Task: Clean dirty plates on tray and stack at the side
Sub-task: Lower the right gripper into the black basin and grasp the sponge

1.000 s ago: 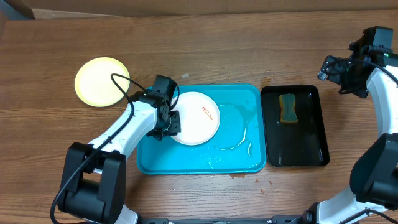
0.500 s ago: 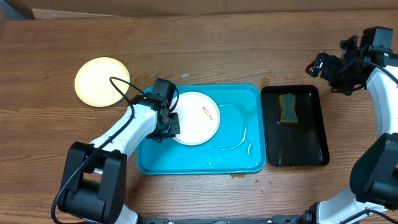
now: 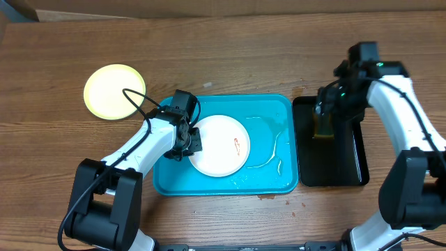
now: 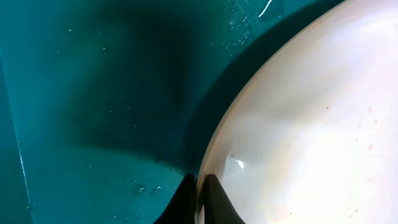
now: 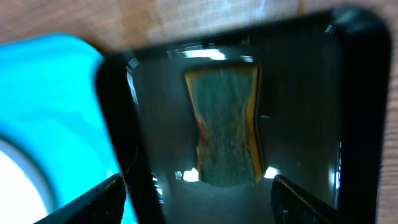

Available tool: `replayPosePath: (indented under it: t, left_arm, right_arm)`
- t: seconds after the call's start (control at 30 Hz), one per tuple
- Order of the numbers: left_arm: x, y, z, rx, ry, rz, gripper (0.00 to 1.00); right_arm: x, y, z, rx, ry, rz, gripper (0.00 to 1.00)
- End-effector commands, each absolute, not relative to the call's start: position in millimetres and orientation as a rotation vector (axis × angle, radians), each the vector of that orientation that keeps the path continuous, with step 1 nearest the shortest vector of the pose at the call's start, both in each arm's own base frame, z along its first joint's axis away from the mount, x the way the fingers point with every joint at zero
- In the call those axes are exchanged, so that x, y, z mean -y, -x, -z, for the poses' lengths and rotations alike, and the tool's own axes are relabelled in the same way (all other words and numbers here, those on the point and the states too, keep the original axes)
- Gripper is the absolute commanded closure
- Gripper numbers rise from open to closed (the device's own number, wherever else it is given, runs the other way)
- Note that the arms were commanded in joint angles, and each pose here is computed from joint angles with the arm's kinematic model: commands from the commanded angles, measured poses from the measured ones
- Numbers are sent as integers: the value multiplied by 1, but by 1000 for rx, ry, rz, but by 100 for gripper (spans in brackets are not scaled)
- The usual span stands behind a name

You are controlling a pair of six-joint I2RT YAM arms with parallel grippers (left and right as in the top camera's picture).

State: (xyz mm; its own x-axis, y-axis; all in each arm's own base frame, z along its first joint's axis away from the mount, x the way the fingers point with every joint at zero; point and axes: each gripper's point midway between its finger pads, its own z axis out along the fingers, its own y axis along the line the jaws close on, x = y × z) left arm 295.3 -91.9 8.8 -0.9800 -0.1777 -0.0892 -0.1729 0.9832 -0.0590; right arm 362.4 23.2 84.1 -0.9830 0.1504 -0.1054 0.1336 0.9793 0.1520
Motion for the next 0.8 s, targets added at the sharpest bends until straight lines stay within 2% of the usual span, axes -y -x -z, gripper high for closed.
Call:
replayPosePath:
  t: [0.0, 0.33, 0.4, 0.43, 0.5, 0.57, 0.6, 0.63, 0.67, 0.7, 0.73, 0.77]
  left_arm:
    - [90, -293, -7, -3036, 272, 47, 96]
    - [90, -293, -7, -3036, 272, 46, 95]
    - [90, -293, -7, -3036, 272, 47, 95]
    - [90, -293, -7, -3036, 272, 47, 95]
    - [90, -293, -7, -3036, 272, 47, 94]
    - [90, -293, -7, -3036, 272, 46, 93]
    - [90, -293, -7, -3036, 272, 46, 91]
    - [90, -293, -7, -3036, 272, 46, 91]
    - [90, -293, -7, -3036, 272, 46, 91]
    - [90, -293, -7, -3036, 272, 46, 91]
    - [90, -293, -7, -3036, 272, 47, 91]
    - [90, -293, -7, -3036, 272, 47, 91]
  right_arm:
    - [-14, -356, -70, -3023, -193, -62, 24]
    - [-13, -351, -30, -2992, -183, -45, 25]
    - [-13, -349, -24, -2984, -182, -46, 28]
    - [-13, -349, -20, -2980, -182, -46, 32]
    - [-13, -348, -14, -2970, -181, -47, 47]
    - [-13, -348, -9, -2957, -180, -49, 75]
    - [-13, -349, -7, -2951, -180, -50, 84]
    - [-13, -350, -6, -2944, -178, -52, 87]
    - [-13, -350, -6, -2943, -179, -52, 87]
    - [-13, -351, -7, -2941, -179, -57, 67]
    - [-14, -353, -9, -2937, -179, -60, 41]
    - [-14, -353, -10, -2936, -179, -60, 34]
